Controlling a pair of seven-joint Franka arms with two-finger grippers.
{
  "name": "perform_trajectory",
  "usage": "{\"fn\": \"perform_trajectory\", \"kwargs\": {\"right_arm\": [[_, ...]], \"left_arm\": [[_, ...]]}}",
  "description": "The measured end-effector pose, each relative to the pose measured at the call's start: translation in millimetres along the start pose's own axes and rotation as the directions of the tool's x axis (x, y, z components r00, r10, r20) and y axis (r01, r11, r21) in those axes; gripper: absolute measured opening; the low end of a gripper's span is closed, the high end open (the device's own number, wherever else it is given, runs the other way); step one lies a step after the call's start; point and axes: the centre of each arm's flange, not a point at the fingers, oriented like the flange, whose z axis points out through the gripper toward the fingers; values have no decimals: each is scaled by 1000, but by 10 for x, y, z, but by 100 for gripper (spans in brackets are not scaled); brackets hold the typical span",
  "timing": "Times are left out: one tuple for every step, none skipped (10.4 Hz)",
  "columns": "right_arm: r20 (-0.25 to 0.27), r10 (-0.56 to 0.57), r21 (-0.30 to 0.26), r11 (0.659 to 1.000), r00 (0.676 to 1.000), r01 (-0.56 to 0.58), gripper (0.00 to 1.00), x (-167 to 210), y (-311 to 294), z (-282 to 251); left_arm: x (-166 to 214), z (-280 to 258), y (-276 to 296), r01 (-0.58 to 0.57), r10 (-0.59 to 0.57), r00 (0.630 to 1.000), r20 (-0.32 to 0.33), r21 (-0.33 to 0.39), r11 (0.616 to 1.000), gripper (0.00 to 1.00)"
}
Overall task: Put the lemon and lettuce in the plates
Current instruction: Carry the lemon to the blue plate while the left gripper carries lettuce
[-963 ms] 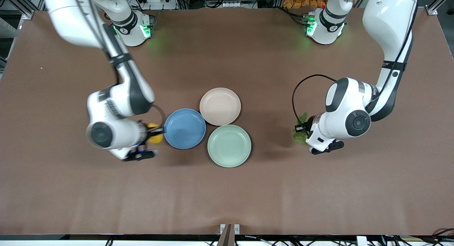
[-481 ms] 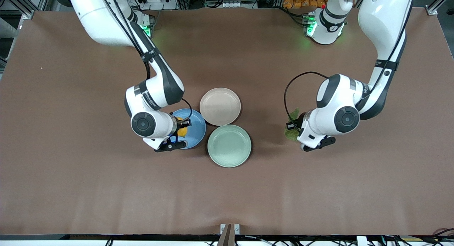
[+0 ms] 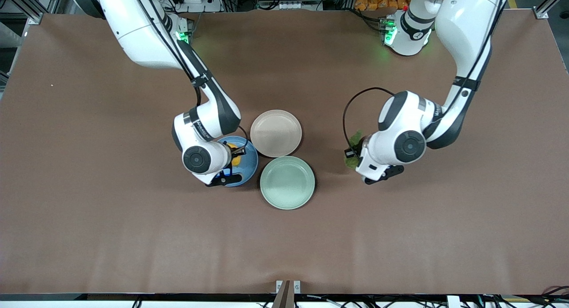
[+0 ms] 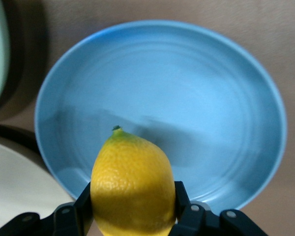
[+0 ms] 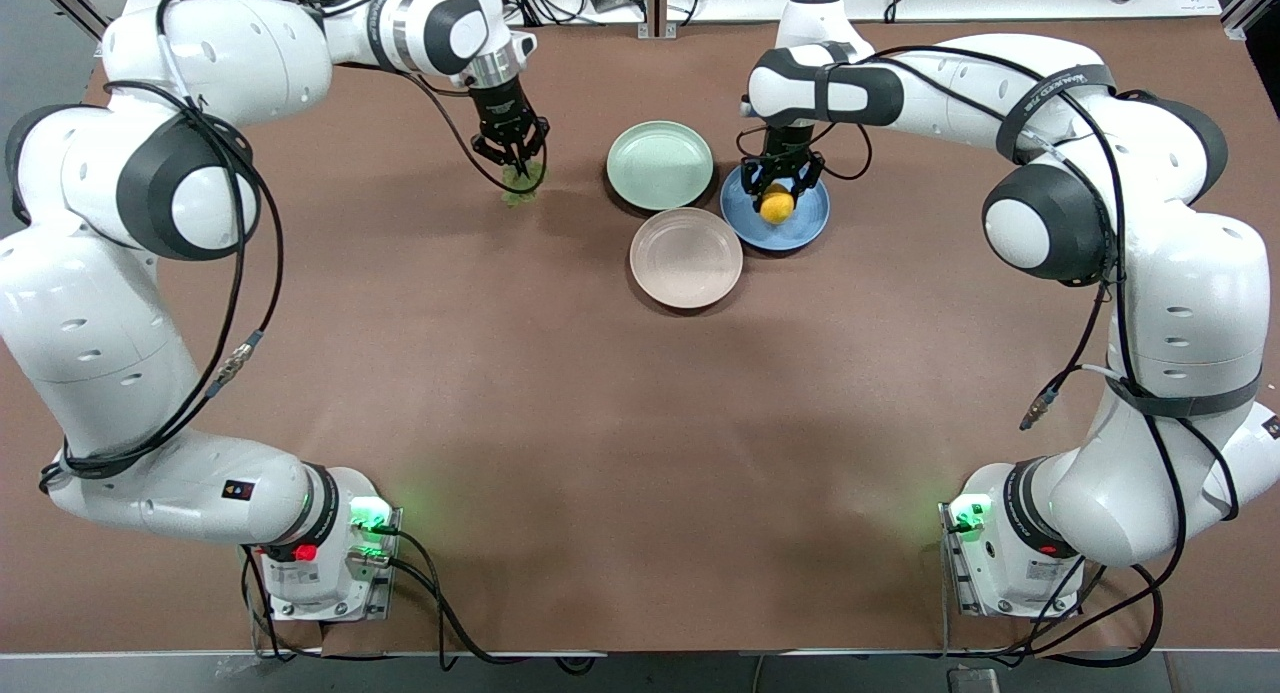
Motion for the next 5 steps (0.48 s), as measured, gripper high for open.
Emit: {"fn": "perform_trajectory", "kwargs": {"right_arm": [[2,8,6,1000,1000,-8,66,-12,-38,7],[3,18,8,1000,1000,-18,67,-14,-45,10],[3,35,9,999,999,-35,74,-12,-39,9],[2,49,10,999,999,-49,92,-9,-37,5],[-5,52,12,999,999,-52,100,0,-38,-19]], "left_arm": [[-88,22,98,17,-17,1000,-1,4,1000,2],[-200,36,228,38,-38,999,0,1,999,2],[-329,51,386,62,-62,998,6,-11,998,2],[-445,81,549,87,-87,996,8,-27,996,2],[-522,141,684,112,-112,994,6,-43,993,2]]}}
